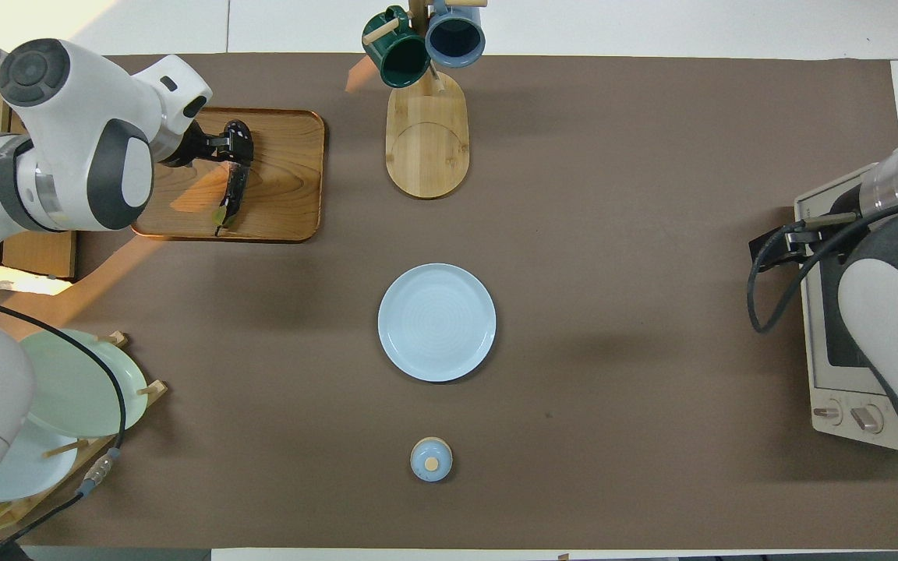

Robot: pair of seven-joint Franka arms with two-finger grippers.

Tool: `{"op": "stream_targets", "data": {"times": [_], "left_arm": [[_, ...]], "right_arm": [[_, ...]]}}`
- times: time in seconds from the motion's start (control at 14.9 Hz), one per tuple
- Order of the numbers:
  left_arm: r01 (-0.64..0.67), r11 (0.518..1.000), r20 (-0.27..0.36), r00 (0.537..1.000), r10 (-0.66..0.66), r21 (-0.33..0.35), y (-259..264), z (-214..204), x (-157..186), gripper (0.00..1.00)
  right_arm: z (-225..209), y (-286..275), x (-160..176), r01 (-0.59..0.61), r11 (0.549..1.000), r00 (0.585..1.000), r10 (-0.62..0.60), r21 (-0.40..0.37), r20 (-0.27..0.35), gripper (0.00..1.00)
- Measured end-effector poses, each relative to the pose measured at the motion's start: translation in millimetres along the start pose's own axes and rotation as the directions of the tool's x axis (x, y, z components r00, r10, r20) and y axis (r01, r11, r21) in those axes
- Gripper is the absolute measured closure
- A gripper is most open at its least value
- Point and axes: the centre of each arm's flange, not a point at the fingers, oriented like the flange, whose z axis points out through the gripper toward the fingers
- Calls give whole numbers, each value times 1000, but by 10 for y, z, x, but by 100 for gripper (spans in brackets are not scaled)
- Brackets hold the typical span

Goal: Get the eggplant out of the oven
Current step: 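Release the eggplant onto the wooden tray with the left gripper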

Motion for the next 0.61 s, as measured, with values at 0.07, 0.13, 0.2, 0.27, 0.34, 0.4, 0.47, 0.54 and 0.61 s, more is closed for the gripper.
{"op": "stream_targets", "data": {"times": [0.07, 0.13, 0.2, 0.27, 0.34, 0.4, 0.47, 0.54, 0.61], "left_arm": [[1, 1000, 2, 1000, -1, 1, -7, -189, -20, 0], [0, 1000, 3, 1000, 0, 2, -2, -379, -48, 0], [2, 1000, 2, 1000, -2, 2, 4, -569, -79, 0], [5, 1000, 1, 1000, -5, 3, 2, -753, -114, 0], [8, 1000, 2, 1000, -8, 5, -10, -928, -157, 0], [11, 1000, 5, 1000, -11, 6, -23, -1102, -205, 0], [13, 1000, 9, 1000, -13, 8, -36, -1280, -262, 0], [16, 1000, 16, 1000, -16, 10, -51, -1443, -324, 0], [18, 1000, 27, 999, -19, 12, -65, -1602, -398, 0]], "right_arm": [[-10, -6, -3, -1, 1000, 1000, 1, 0, -2, 0], [-29, -1, -11, -5, 1000, 1000, 5, 0, -6, 0], [-55, 8, -22, -6, 1000, 1000, 6, 0, -11, 0], [-86, 16, -36, -8, 1000, 1000, 8, 0, -17, 0], [-120, 22, -52, -9, 1000, 1000, 9, 0, -23, 0], [-153, 25, -67, -10, 1000, 1000, 10, 0, -30, 0], [-183, 25, -77, -10, 1000, 999, 10, 0, -36, 0], [-199, 26, -83, -10, 1000, 999, 10, 0, -39, 0], [-205, 29, -86, -11, 1000, 999, 11, 0, -40, 0]]}}
